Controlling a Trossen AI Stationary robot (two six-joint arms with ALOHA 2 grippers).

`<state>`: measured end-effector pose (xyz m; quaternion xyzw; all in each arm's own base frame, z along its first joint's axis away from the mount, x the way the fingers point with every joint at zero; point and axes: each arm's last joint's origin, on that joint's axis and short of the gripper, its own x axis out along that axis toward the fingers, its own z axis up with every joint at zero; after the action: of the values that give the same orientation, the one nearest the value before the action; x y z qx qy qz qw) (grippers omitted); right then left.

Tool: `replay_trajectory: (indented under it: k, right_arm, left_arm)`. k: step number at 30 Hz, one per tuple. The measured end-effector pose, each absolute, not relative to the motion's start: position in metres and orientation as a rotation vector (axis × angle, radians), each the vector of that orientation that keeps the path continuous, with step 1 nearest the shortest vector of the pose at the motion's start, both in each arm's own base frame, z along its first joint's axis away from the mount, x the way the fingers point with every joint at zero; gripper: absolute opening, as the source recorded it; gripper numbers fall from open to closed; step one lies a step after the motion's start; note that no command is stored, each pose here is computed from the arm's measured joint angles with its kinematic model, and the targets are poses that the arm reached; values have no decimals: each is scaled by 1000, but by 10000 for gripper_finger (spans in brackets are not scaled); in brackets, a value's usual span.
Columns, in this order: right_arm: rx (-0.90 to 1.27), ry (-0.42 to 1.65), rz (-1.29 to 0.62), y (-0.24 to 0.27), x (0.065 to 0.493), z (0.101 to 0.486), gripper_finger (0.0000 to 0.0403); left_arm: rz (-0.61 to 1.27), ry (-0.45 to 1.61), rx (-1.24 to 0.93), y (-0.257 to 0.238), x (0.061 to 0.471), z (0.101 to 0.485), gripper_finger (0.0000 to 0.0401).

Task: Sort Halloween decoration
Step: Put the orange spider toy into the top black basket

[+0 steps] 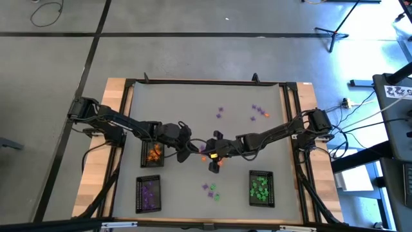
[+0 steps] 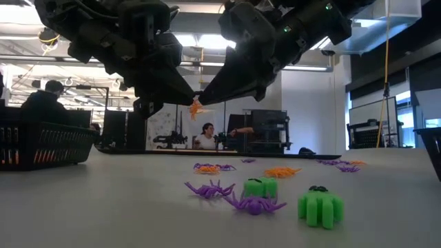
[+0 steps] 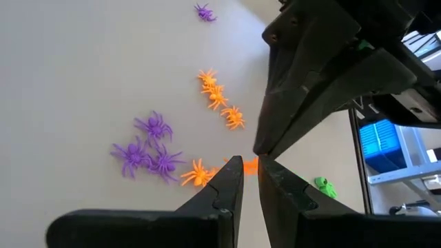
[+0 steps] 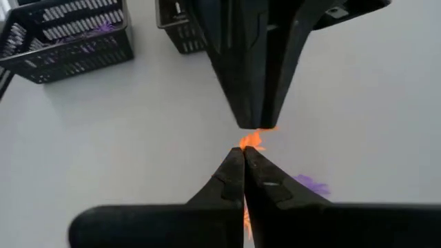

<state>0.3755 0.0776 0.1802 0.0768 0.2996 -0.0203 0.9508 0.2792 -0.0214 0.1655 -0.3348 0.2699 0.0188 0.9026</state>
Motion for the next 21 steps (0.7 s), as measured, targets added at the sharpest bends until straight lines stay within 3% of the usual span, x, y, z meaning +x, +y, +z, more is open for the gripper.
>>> replay_trajectory:
  k: [21]
  right_arm:
    - [217, 590, 127, 85, 377, 184, 0]
  left_arm:
    - [-178, 591, -535, -26, 278, 166, 41]
